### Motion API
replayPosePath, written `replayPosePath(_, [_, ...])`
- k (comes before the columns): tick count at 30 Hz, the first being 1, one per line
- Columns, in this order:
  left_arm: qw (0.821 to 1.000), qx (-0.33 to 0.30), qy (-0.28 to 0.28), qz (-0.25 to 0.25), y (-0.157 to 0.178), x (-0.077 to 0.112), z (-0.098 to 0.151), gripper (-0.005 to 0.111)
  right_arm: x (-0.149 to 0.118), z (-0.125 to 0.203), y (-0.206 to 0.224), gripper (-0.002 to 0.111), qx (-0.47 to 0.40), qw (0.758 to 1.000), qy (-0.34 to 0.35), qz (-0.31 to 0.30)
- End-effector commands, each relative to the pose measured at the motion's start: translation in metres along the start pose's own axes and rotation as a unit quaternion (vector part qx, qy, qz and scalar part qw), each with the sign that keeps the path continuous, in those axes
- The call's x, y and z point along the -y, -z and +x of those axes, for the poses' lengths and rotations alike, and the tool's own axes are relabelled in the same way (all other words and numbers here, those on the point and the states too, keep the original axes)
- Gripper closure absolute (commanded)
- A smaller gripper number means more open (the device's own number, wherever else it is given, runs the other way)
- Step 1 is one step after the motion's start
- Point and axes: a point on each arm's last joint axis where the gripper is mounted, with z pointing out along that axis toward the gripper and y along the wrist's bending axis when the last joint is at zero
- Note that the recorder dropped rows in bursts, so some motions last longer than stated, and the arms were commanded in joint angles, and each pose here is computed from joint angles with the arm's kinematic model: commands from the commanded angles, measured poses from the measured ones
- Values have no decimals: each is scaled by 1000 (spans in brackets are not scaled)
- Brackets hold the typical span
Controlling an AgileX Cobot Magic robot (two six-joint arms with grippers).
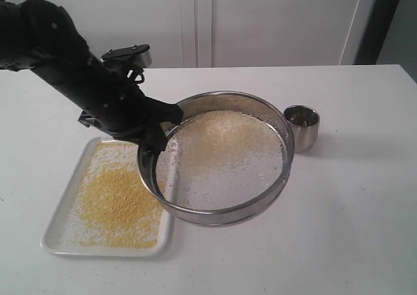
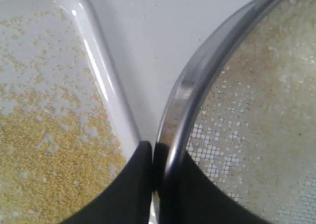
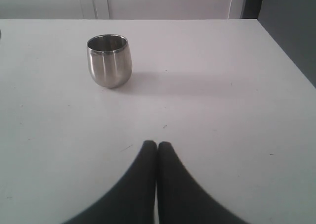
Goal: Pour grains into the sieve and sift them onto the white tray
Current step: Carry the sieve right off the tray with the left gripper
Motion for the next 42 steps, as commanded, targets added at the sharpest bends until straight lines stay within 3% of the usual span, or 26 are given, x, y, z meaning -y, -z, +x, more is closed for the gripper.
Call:
replayPosePath(1, [1000, 1, 10, 7, -4, 24, -10, 107, 0, 1, 0, 108, 7, 1000, -10, 3])
replayPosePath(7, [1000, -17, -14, -1, -28, 53, -18, 107, 0, 1, 0, 108, 7, 1000, -13, 3])
replayPosePath(11, [999, -29, -23, -19, -40, 65, -22, 107, 0, 1, 0, 108, 7, 1000, -13, 3])
replayPosePath(21, [998, -52, -45, -10, -70, 96, -35, 107, 0, 1, 0, 108, 7, 1000, -14, 3])
replayPosePath(30, [994, -66, -73, -55, -93, 125, -45, 107, 0, 1, 0, 108, 7, 1000, -14, 3])
replayPosePath(37, [992, -81, -74, -56, -124, 136, -45, 107, 0, 1, 0, 108, 7, 1000, -14, 3])
replayPosePath(42, [991, -99, -58, -69, -146, 129, -39, 107, 0, 1, 0, 108, 7, 1000, -14, 3])
